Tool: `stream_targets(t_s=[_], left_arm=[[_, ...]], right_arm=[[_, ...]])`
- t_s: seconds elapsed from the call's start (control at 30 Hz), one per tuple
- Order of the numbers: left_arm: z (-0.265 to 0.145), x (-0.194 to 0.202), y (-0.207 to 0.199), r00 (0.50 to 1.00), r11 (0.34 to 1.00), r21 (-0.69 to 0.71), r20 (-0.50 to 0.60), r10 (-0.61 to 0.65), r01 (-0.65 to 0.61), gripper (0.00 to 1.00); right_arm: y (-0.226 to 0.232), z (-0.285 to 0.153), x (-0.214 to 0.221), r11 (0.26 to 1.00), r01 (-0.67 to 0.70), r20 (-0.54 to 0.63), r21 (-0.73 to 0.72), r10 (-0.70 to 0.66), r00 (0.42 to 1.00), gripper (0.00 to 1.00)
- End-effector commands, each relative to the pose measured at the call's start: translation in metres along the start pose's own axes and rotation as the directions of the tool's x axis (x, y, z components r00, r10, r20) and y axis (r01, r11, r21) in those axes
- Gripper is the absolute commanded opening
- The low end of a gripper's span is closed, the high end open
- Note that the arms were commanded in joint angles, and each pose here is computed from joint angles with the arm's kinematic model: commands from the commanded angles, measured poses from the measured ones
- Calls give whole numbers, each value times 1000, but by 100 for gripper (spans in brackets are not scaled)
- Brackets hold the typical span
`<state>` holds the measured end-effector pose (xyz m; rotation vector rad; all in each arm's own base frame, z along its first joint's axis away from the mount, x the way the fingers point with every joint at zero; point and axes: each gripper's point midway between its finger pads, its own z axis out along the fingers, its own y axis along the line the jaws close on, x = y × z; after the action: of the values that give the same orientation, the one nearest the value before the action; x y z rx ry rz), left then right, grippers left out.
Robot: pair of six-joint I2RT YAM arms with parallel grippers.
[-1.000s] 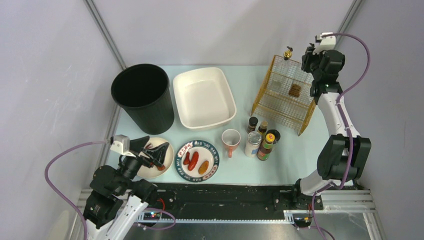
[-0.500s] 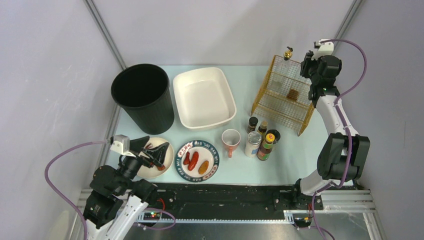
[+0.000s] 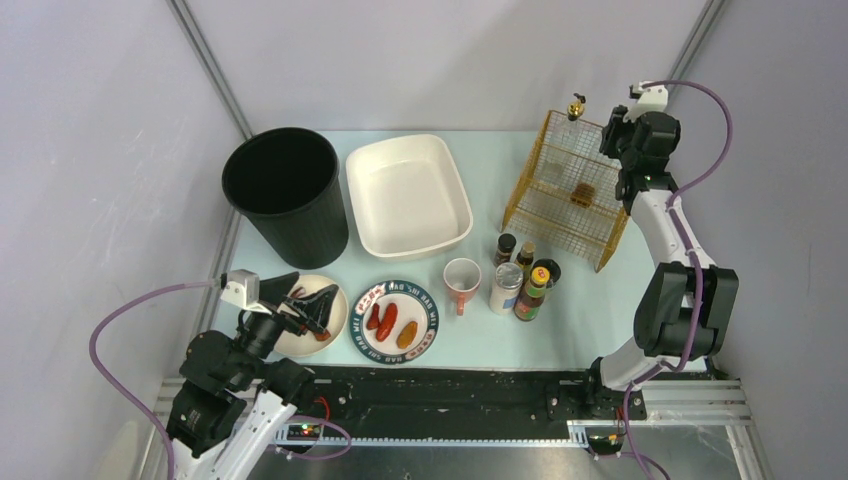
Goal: Clear the kitchen counter
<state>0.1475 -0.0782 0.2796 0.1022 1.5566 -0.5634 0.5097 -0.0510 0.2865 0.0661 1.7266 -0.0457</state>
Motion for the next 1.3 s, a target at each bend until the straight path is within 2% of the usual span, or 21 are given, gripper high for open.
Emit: stream_targets(t_s=[0.0, 0.13, 0.37, 0.5, 0.67, 0.9, 1.1, 1.27], left_arm=[[2, -4, -2, 1000, 1000, 15, 21, 22, -22, 98], [2, -4, -2, 1000, 1000, 15, 23, 21, -22, 98], [2, -4, -2, 1000, 1000, 18, 21, 22, -22, 98], [2, -4, -3, 1000, 1000, 20, 19, 20, -21, 98], [3, -3, -3, 1000, 1000, 21, 14, 20, -21, 98], [3, -2, -5, 1000, 999, 29, 11, 21, -21, 98], [3, -2, -5, 1000, 999, 30, 10, 21, -21, 98], [3, -2, -5, 1000, 999, 28, 9, 19, -19, 98]], right_arm=[[3, 1, -14, 999, -34, 48, 4, 34, 998, 32], [5, 0, -13, 1000, -29, 40, 9, 29, 999, 39], [6, -4, -15, 998, 3, 39, 55, -6, 999, 60], [5, -14, -25, 997, -4, 52, 77, 0, 999, 67], [-2, -33, -34, 988, 24, 41, 150, -31, 999, 70], [-10, -76, -23, 969, 27, -46, 247, -16, 999, 72], [33, -122, -25, 989, 35, -41, 141, -30, 999, 70], [91, -161, -21, 997, 66, -76, -44, -69, 995, 70]])
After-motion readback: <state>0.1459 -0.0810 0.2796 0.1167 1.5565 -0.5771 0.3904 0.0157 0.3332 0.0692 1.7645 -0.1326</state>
